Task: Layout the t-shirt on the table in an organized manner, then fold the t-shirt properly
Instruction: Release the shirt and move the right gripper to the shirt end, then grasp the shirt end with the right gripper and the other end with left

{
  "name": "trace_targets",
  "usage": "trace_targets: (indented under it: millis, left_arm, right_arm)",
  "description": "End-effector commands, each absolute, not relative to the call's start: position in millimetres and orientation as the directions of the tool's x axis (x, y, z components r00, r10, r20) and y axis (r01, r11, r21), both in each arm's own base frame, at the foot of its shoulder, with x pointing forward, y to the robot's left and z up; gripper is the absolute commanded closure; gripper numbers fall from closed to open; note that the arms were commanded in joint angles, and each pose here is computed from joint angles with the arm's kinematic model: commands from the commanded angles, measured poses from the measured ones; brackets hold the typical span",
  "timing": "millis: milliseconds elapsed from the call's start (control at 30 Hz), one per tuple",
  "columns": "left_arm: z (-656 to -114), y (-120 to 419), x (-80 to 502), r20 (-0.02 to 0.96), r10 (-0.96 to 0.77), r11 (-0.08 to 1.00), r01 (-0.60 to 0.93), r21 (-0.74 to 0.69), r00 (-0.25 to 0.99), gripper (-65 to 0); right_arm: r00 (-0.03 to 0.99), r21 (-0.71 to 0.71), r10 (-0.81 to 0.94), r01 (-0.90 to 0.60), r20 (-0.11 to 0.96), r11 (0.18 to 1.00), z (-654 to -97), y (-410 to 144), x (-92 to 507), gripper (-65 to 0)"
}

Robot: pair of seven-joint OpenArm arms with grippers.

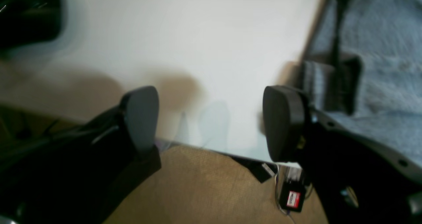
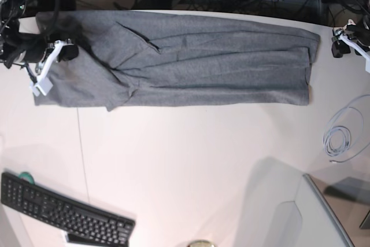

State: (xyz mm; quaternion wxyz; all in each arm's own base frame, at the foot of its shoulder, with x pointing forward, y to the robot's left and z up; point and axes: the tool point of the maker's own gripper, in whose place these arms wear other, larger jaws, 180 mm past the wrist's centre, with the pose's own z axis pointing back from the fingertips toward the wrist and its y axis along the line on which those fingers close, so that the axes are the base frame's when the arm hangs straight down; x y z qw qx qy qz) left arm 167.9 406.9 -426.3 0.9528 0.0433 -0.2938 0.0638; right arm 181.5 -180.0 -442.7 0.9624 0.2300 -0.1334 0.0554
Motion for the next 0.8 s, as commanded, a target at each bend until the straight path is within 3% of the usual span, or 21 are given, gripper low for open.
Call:
trace_targets:
  millis: [0,433,500,600,667,767]
  left_arm:
    - [-414.7,411.4,177.7,0.593,0.066,0.990,-0.128,0.062,0.802,-47.2]
    - [-420.1,400.9,181.9,0.586,0.052,0.994,-0.100,0.050,0.808,-47.2]
    - [-420.1,400.9,181.9,0.586,0.052,0.994,-0.100,0.050,0.808,-47.2]
    - [-417.2,400.4,183.2,0.593,0.048,0.994,-0.098,0.052,0.803,-47.2]
    - [-411.6,400.9,185.4,0.604,0.036,0.994,-0.092,0.063,0.796,-47.1]
    - [-401.0,395.8,187.2,0.616,-0.008,0.994,-0.062,0.093,0.788,-47.1]
  right_arm:
    - [0.950,0.414,0.058,-0.188,0.306,0.891,-436.6,-185.4,185.0,-0.6]
    - [0.966,0.431,0.049,-0.159,0.255,0.888,-446.5,-183.5,164.2,-1.1]
    - [0.968,0.430,0.048,-0.152,0.244,0.890,-447.3,-184.3,163.1,-6.0]
    - [0.980,0.423,0.065,-0.140,0.188,0.895,-449.3,-190.9,159.2,-23.4]
    - [0.985,0.418,0.061,-0.124,0.161,0.900,-447.5,-192.6,157.4,-31.2]
    - [0.976,0.385,0.061,-0.140,0.210,0.912,-432.3,-197.7,168.6,-31.1]
